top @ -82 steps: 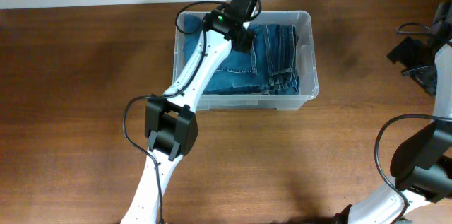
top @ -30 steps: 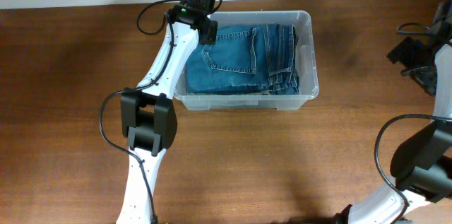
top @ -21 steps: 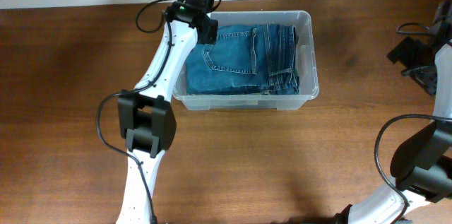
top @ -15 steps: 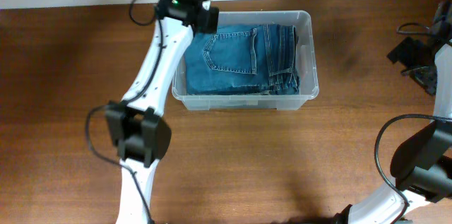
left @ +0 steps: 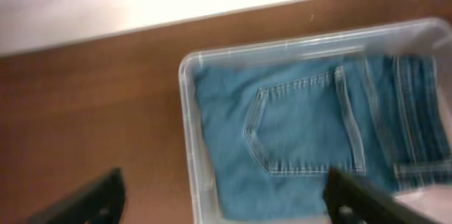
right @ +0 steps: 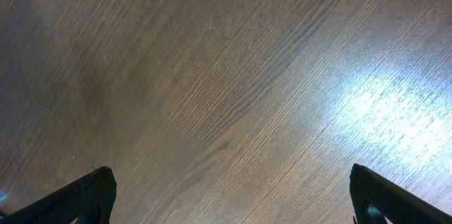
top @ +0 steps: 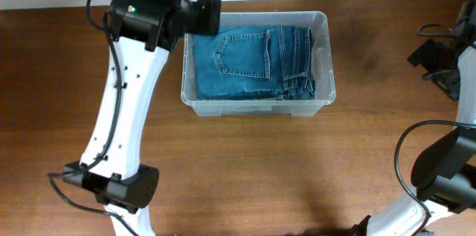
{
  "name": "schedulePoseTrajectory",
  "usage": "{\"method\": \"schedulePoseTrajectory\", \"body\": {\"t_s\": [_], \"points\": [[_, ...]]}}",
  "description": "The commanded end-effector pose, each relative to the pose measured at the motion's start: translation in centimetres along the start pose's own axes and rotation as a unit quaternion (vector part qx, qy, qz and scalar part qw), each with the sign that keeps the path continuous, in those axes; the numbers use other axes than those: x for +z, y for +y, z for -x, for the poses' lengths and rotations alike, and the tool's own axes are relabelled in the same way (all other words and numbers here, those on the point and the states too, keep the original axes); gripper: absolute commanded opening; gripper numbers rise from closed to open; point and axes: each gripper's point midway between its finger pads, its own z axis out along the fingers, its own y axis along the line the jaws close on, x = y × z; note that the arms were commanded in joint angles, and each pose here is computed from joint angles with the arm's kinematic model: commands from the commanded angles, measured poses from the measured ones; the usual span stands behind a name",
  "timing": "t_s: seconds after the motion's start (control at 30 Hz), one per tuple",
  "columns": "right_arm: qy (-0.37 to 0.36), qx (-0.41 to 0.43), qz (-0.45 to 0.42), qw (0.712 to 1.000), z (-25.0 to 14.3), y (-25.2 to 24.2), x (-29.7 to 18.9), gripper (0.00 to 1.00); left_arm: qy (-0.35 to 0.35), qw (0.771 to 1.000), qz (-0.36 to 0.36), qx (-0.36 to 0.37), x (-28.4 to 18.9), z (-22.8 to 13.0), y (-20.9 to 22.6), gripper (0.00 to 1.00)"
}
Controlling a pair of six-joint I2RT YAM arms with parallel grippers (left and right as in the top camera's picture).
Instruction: Pack container
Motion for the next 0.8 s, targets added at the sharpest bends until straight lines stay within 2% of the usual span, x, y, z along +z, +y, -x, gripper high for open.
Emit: {"method": "schedulePoseTrajectory", "body": {"t_s": [0.0,0.13,0.27,0.53,0.77], "points": [[-0.001,0.006,-0.006,1.0,0.0,-0.2,0.1,0.98,-0.012,1.0,-0.007,-0.003,-4.2,-0.5,0.5,0.94],[-0.001,0.006,-0.006,1.0,0.0,-0.2,0.1,0.98,0.023,1.0,-0.019,0.001,-7.3,-3.2,0.6,0.95],[-0.001,0.006,-0.006,1.0,0.0,-0.2,0.1,0.98,0.059,0.998,-0.011,-0.028,-10.9,-6.5,1.6,0.99],[-0.001,0.006,-0.006,1.0,0.0,-0.2,0.1,0.98,-0.014,0.999,-0.02,-0.037,-17.9,-7.6,2.4,0.99],[-0.001,0.006,-0.006,1.0,0.0,-0.2,0.1,0.98,-0.007,0.998,-0.025,-0.052,-20.4,-11.6,2.8,0.99]]}}
